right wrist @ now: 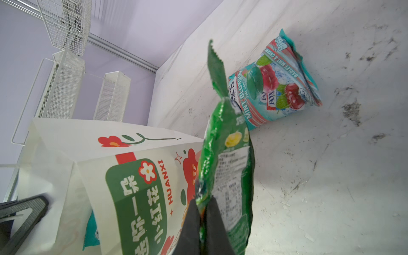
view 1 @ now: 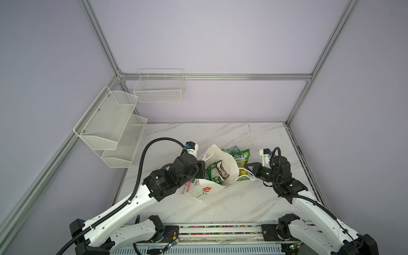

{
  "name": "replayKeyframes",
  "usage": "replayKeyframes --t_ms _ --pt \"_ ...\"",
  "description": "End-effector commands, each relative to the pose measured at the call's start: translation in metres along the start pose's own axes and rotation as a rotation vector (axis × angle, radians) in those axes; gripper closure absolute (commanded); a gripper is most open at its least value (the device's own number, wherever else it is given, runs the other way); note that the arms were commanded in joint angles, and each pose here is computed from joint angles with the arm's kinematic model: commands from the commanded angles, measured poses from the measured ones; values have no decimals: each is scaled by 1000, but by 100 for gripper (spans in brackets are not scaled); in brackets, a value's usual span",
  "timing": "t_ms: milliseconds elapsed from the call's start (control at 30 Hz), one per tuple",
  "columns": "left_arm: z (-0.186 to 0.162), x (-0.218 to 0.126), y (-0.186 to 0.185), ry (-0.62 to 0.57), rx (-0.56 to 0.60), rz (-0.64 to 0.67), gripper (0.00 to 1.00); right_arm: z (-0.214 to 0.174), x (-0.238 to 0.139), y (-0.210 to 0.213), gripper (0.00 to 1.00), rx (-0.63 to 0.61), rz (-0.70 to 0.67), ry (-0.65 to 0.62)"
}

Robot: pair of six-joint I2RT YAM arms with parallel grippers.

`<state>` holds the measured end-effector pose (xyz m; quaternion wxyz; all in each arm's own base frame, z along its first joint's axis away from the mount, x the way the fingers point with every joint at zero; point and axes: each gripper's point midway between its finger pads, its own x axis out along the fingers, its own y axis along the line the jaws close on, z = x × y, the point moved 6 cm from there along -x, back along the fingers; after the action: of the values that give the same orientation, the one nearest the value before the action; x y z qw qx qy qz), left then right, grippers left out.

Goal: Place the snacks into the paper bag

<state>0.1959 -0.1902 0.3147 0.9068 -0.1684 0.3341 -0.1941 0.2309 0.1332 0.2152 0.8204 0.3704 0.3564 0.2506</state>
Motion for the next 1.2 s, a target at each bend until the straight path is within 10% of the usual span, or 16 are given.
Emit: replayKeyframes --t_ms 0,1167 --pt "36 -30 -17 -136 -46 -80 100 16 -12 25 100 -24 60 -63" --pt "40 -55 2 -203 -59 -5 100 31 -42 60 100 -56 117 -138"
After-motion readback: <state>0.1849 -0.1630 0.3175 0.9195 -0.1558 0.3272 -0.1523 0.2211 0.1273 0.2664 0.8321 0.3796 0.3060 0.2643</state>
